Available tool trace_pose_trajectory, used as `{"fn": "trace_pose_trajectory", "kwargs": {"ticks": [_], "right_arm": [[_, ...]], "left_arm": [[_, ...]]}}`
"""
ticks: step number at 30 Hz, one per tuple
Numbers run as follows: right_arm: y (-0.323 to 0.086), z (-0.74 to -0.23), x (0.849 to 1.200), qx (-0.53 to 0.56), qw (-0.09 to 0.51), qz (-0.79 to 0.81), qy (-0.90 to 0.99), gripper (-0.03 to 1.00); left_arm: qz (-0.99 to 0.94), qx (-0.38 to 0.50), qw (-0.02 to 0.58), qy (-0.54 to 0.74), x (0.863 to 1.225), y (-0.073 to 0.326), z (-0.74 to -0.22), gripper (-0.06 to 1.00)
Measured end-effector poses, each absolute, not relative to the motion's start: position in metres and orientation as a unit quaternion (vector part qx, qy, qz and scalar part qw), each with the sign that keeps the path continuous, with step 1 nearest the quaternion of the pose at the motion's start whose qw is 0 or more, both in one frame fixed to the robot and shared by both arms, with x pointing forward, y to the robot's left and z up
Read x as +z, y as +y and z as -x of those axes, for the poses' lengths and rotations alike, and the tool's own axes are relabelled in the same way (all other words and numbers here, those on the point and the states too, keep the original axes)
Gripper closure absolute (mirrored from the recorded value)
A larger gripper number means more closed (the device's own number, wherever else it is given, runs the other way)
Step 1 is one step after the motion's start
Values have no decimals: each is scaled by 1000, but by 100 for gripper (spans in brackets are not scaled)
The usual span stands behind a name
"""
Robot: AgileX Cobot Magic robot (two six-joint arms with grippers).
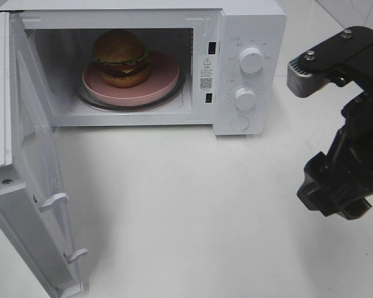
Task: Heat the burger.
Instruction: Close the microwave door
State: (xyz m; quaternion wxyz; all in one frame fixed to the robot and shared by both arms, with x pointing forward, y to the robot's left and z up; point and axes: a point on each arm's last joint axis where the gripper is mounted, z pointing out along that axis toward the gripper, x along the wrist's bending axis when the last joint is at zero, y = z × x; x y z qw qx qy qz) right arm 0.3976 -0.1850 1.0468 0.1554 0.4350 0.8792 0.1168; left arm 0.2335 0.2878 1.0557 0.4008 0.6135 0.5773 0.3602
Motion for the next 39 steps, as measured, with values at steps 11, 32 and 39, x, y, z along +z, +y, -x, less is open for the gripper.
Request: {"fn": "trace_pose_trajectory", "kwargs": {"ticks": [11,32,39], "right_arm": [[-212,-367,1044,122,154,-456,868,21],[-285,-325,1040,186,208,-622,732,21],[-300,-297,1053,249,265,-642,675,21]], "left_arm": [[-614,360,401,577,1056,288,-234,-4],[-614,360,401,577,1056,288,-234,-4],[-614,360,401,577,1056,288,-234,-4]]}}
